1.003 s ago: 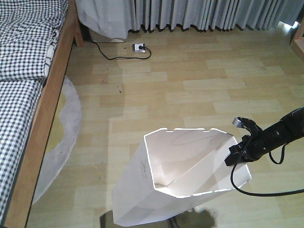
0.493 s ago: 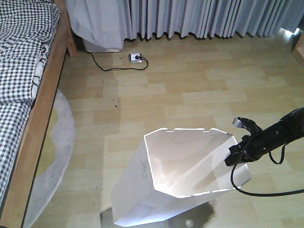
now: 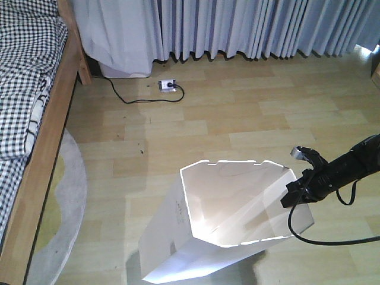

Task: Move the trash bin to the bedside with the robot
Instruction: 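Carry the held bin forward along the bed toward the curtains, then drive closer to the bed head, keeping the bin raised in the right gripper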

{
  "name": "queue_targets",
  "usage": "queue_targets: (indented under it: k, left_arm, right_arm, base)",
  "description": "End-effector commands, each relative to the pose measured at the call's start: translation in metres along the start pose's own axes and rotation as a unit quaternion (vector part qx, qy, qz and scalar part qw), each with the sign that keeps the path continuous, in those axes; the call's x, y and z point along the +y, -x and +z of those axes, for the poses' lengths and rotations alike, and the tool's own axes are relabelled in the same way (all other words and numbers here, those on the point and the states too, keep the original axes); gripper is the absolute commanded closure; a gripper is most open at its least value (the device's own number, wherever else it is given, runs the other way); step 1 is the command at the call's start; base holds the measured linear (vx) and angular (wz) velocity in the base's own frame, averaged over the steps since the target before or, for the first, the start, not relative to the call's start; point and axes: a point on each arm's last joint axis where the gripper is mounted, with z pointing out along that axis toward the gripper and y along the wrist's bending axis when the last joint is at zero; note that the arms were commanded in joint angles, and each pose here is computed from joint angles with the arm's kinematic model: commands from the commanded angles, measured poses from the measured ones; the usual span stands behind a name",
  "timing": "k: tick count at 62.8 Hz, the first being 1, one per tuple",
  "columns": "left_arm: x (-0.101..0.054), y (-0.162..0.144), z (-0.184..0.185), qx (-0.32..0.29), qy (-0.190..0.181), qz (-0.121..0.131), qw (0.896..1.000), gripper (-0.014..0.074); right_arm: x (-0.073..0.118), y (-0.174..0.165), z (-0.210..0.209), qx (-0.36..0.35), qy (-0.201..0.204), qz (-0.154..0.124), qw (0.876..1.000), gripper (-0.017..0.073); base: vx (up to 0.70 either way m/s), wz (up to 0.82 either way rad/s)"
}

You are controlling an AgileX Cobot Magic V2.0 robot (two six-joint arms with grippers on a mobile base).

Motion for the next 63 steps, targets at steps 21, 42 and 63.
queue_targets:
  k: [21,42,63]
  left_arm:
    - [-0.0005,0.0150,-0.0022,-0.051,-0.003,-0.003,0.999,0.0600]
    - [-0.0005,0.0150,-0.0022,-0.051,-0.003,-0.003,0.999,0.0600]
    - [-0.0005,0.0150,-0.0022,-0.051,-0.003,-0.003,0.999,0.0600]
  right_arm:
    - [0.0318,0.0143,-0.0289,-0.029,0.102,-0.004,0.994,0.0564]
    - [0.0318,0.0143,-0.0289,-0.029,0.102,-0.004,0.994,0.0564]
    - [0.0318,0.0143,-0.0289,-0.029,0.101,-0.004,0.994,0.0564]
  base:
    - [0.24,0.00]
    - [0.23,-0.02]
    - [0.23,-0.04]
